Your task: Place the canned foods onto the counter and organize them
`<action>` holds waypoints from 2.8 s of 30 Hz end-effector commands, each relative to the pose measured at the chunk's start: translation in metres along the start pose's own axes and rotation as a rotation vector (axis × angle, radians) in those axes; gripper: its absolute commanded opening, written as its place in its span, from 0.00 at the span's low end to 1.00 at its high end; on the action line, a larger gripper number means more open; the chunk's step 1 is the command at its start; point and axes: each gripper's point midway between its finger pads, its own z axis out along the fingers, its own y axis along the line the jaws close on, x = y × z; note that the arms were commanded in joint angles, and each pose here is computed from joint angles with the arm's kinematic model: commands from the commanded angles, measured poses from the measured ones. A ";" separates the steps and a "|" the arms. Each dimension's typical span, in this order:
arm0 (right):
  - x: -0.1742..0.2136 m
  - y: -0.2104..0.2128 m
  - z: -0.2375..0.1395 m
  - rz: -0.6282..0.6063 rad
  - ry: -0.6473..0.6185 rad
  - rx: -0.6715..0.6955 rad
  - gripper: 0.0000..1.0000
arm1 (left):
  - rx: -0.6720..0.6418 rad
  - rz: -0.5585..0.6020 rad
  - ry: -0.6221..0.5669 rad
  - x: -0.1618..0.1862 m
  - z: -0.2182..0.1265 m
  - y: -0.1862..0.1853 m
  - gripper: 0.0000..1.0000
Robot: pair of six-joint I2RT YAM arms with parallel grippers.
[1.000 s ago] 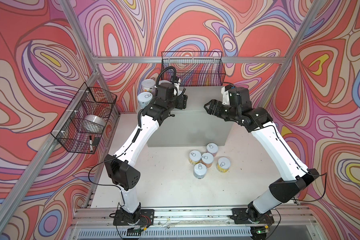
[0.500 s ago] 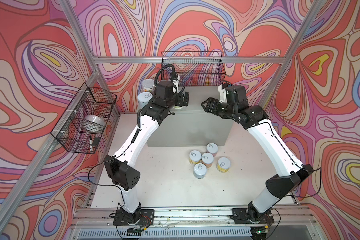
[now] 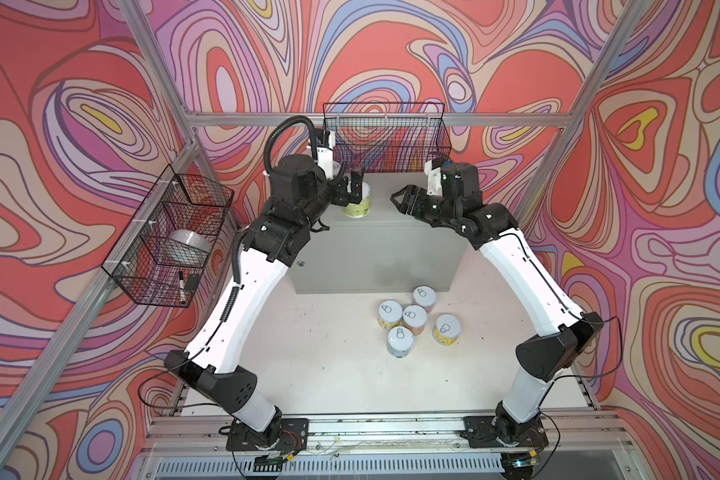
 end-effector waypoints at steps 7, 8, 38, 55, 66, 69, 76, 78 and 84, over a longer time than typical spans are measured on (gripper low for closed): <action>-0.005 0.017 0.034 0.107 -0.009 -0.137 0.75 | -0.084 -0.047 0.005 0.014 -0.060 0.023 1.00; -0.004 0.018 0.038 0.119 -0.004 -0.149 0.74 | -0.100 -0.047 0.004 0.017 -0.068 0.027 1.00; 0.029 0.056 0.097 0.490 -0.007 -0.310 0.67 | -0.220 -0.070 0.149 0.099 -0.094 0.065 1.00; 0.063 0.056 0.122 0.791 -0.159 -0.187 0.69 | -0.223 -0.089 0.221 0.148 -0.084 0.068 0.99; 0.076 0.067 0.147 0.861 -0.139 -0.207 0.67 | -0.231 -0.089 0.234 0.162 -0.072 0.070 0.99; 0.078 0.063 0.150 0.877 -0.151 -0.189 0.67 | -0.229 -0.088 0.237 0.164 -0.069 0.070 0.99; 0.070 0.059 0.141 0.879 -0.196 -0.190 0.67 | -0.258 -0.087 0.247 0.173 -0.060 0.076 0.99; 0.069 0.056 0.135 0.877 -0.207 -0.186 0.69 | -0.266 -0.092 0.253 0.175 -0.058 0.077 0.99; 0.048 0.041 0.092 0.753 -0.279 -0.138 0.77 | -0.270 -0.114 0.217 0.175 -0.046 0.078 1.00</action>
